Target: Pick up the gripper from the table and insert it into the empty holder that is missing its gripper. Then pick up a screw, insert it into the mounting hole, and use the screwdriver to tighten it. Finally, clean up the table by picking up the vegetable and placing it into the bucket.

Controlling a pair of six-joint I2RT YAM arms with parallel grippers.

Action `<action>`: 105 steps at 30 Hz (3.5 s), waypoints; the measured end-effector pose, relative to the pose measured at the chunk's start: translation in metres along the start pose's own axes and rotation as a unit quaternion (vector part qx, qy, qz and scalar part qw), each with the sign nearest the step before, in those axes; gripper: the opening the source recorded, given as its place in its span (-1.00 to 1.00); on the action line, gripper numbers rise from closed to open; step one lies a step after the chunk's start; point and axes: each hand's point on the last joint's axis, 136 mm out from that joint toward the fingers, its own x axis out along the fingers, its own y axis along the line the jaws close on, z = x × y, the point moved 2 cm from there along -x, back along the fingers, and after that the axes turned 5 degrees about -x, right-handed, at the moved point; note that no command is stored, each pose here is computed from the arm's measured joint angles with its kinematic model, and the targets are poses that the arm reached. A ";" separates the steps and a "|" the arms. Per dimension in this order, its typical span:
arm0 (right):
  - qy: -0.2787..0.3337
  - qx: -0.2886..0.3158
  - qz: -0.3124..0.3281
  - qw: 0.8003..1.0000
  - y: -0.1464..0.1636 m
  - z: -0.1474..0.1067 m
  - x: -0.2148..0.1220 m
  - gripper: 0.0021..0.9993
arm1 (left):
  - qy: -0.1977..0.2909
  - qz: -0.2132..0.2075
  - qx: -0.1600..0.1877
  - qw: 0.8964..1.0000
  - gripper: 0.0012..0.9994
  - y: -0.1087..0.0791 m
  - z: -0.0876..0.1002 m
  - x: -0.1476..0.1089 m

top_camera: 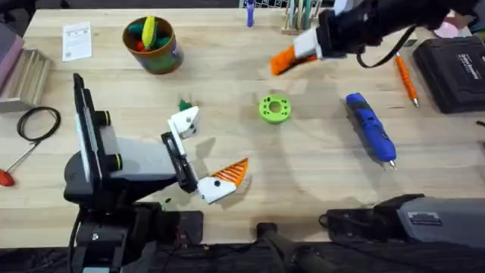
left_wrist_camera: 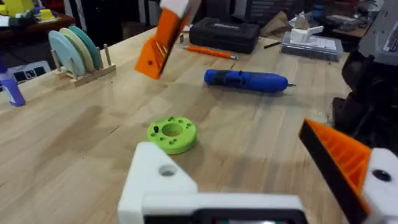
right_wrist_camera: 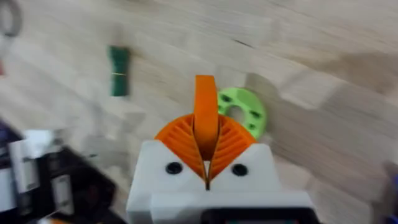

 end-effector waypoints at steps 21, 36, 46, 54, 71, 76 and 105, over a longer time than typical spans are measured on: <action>-0.073 0.007 0.203 0.976 0.076 0.034 0.007 -0.99 | 0.000 0.000 0.001 1.000 0.97 0.000 0.000 0.000; -0.055 -0.002 0.424 0.904 0.096 -0.027 0.034 -0.99 | 0.000 0.000 0.001 1.000 0.97 0.000 0.000 0.000; 0.033 0.110 0.488 0.865 0.100 -0.060 0.031 -0.99 | 0.000 0.000 0.001 1.000 0.97 0.000 0.000 0.000; 0.089 0.149 0.503 0.846 0.103 -0.070 0.029 -0.99 | 0.000 0.000 0.001 1.000 0.97 0.000 0.000 0.000; 0.106 0.108 0.519 0.841 0.117 -0.080 0.056 -0.99 | 0.000 0.000 0.001 1.000 0.97 0.000 0.000 0.000; 0.114 0.115 0.523 0.837 0.120 -0.079 0.057 -0.99 | 0.000 0.000 0.001 1.000 0.97 0.000 0.000 0.000; 0.130 0.130 0.528 0.829 0.124 -0.086 0.076 -0.99 | 0.000 0.000 0.001 1.000 0.97 0.000 0.000 0.000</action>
